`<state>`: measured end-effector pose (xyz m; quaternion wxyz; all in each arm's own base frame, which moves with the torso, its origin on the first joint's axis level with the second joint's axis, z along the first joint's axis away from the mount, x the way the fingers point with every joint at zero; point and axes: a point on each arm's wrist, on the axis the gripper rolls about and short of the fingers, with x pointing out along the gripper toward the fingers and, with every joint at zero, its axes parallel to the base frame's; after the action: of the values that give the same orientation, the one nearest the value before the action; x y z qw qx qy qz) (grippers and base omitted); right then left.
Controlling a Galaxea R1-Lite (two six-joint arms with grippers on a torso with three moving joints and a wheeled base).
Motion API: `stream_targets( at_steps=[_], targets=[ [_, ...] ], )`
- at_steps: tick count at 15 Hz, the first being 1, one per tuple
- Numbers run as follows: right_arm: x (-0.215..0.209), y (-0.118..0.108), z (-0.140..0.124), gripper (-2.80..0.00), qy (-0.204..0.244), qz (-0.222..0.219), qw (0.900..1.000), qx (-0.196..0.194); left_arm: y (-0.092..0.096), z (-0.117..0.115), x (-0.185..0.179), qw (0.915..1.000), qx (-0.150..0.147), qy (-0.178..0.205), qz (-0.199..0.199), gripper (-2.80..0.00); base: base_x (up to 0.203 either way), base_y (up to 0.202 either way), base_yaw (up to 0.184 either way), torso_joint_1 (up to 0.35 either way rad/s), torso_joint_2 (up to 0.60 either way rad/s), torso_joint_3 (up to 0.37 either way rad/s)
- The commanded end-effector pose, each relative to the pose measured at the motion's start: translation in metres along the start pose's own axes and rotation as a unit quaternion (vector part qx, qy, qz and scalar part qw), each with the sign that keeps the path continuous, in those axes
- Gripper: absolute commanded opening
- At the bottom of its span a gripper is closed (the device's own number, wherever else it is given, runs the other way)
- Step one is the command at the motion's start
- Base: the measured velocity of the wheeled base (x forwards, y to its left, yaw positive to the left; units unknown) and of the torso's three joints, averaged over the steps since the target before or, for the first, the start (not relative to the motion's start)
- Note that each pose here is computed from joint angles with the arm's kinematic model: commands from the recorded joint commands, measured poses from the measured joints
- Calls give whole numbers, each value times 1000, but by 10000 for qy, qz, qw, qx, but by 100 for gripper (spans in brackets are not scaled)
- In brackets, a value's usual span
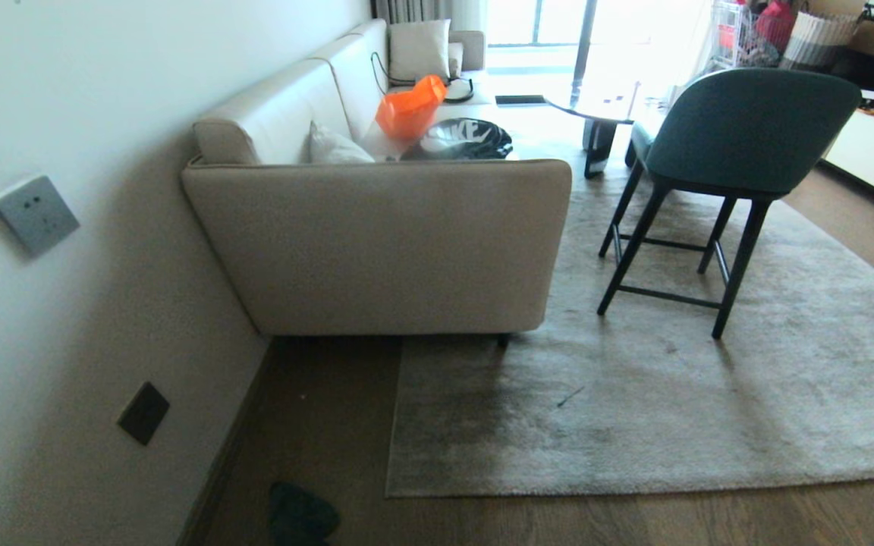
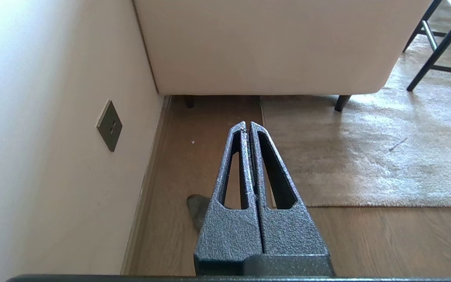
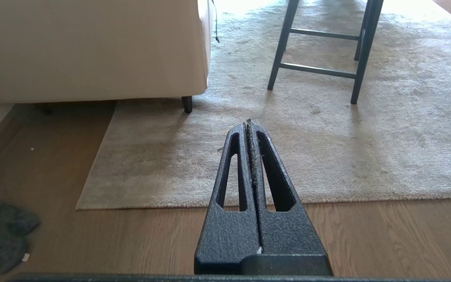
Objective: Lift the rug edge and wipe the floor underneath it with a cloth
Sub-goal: Pick up the rag
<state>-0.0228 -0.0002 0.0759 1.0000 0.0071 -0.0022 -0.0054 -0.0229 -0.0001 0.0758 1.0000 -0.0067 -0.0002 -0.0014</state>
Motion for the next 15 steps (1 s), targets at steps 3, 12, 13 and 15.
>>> stream_targets(
  at_steps=[3,12,13,15],
  targets=[
    [0,0,0,-280,6,0,10000,-2,0,0,0,10000,6,2,-1,-280,0,0,0,0,0,0],
    [0,0,0,-280,6,0,10000,-2,0,0,0,10000,13,10,-1,-280,0,0,0,-1,2,-82],
    [0,0,0,-280,6,0,10000,-2,0,0,0,10000,13,10,-1,-280,0,0,0,-7,7,-202],
    [0,0,0,-280,6,0,10000,-2,0,0,0,10000,13,6,2,-280,0,0,0,0,4,-200]
  ],
)
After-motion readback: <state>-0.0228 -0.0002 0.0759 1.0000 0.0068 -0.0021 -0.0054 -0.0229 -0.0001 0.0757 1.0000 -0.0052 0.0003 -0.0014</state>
